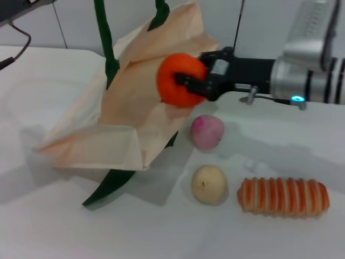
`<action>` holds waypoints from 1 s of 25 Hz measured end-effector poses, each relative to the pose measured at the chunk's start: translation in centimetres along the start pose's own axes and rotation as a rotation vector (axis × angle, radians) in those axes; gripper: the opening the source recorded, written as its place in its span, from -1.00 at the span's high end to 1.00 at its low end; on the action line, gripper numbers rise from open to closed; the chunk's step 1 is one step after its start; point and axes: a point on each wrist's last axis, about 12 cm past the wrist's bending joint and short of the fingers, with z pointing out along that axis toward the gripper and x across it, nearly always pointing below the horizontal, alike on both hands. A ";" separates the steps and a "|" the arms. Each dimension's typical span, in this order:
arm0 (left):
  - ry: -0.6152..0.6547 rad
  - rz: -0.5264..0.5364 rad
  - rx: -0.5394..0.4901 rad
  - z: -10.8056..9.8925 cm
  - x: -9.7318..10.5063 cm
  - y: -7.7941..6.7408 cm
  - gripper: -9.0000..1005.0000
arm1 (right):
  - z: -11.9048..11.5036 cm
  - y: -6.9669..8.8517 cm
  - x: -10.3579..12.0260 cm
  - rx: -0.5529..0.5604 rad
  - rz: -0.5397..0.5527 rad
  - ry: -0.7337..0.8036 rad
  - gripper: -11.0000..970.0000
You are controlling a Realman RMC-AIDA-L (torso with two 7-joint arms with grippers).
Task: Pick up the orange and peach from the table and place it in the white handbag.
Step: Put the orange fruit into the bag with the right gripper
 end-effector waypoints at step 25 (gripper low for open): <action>-0.009 0.015 0.041 2.0 -0.6 -0.3 0.75 | 9.6 2.7 -4.9 -0.037 -0.303 0.233 0.49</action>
